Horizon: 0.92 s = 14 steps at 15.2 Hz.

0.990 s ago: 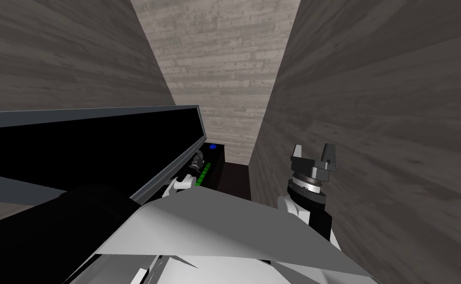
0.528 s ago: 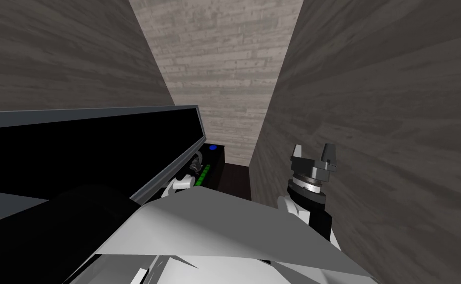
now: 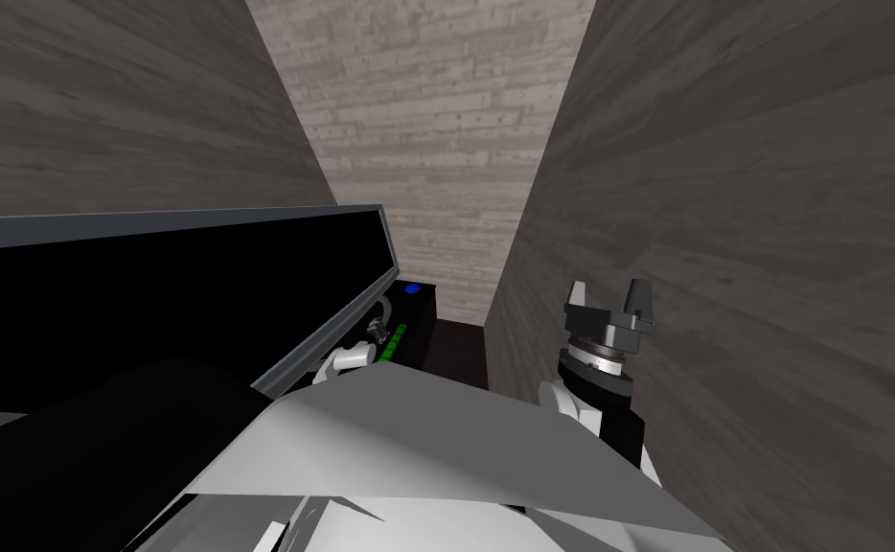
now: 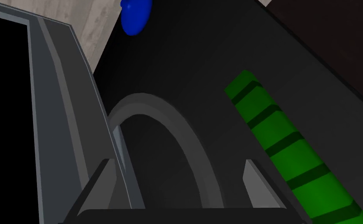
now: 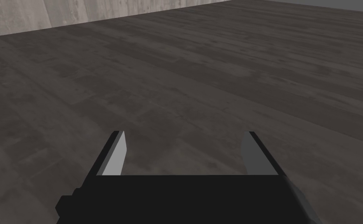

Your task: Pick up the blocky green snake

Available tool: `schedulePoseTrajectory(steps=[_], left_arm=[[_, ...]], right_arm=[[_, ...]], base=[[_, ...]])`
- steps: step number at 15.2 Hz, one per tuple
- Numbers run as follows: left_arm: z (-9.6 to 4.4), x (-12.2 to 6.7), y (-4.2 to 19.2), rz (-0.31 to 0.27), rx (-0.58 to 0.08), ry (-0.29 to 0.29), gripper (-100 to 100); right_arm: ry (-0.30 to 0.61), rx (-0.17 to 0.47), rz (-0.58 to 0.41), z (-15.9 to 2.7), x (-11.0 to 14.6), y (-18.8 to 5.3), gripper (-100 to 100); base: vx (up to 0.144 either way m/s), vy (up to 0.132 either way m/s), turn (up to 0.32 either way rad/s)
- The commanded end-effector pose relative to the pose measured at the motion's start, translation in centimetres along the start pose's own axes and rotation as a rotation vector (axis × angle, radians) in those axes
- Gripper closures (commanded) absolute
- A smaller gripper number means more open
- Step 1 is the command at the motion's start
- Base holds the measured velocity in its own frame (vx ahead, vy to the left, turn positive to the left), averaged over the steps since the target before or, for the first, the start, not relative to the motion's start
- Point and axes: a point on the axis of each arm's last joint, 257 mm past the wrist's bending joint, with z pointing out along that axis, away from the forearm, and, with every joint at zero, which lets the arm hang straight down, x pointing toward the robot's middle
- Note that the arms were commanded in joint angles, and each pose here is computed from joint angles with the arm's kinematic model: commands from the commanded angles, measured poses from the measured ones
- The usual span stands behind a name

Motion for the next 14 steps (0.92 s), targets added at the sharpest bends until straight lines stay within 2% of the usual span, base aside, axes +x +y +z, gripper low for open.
schedulePoseTrajectory(steps=[1, 2, 3, 5, 6, 8, 9, 10, 11, 13, 14], left_arm=[[0.2, -1.4, 1.5, -0.035, -0.053, -0.037, -100], [0.2, -1.5, 1.7, -0.035, -0.061, -0.041, -100], [0.5, -2.9, 2.8, -0.08, -0.097, -0.076, -100], [0.4, -3.2, 3.4, -0.08, -0.12, -0.087, -100], [0.5, -4.6, 4.6, -0.126, -0.158, -0.124, -100], [0.4, -4.8, 5.1, -0.126, -0.176, -0.132, -100], [0.4, -6.2, 6.4, -0.171, -0.217, -0.171, -100], [0.3, -6.3, 6.7, -0.172, -0.231, -0.178, -100], [0.3, -7.5, 7.9, -0.216, -0.263, -0.212, -100], [0.1, -7.7, 8.4, -0.217, -0.284, -0.222, -100], [-0.2, -8.8, 9.7, -0.261, -0.323, -0.26, -100]], right_arm=[[0.0, 0.0, 0.0, 0.0, 0.0, 0.0, 0], [0.0, 0.0, 0.0, 0.0, 0.0, 0.0, 0], [0.0, 0.0, 0.0, 0.0, 0.0, 0.0, 0], [0.0, 0.0, 0.0, 0.0, 0.0, 0.0, 0], [0.0, 0.0, 0.0, 0.0, 0.0, 0.0, 0], [0.0, 0.0, 0.0, 0.0, 0.0, 0.0, 0], [0.0, 0.0, 0.0, 0.0, 0.0, 0.0, 0], [0.0, 0.0, 0.0, 0.0, 0.0, 0.0, 0], [0.0, 0.0, 0.0, 0.0, 0.0, 0.0, 0], [0.0, 0.0, 0.0, 0.0, 0.0, 0.0, 0], [0.0, 0.0, 0.0, 0.0, 0.0, 0.0, 0]], base=[[0.073, 0.002, 0.014], [0.051, -0.002, 0.005], [0.065, 0.001, 0.015], [0.062, 0.002, 0.011], [0.062, 0.009, 0.016], [0.06, 0.009, 0.01], [0.06, 0.006, 0.015], [0.071, -0.002, 0.016], [0.077, -0.003, 0.022], [0.068, 0.0, 0.01], [0.058, -0.004, 0.008]])
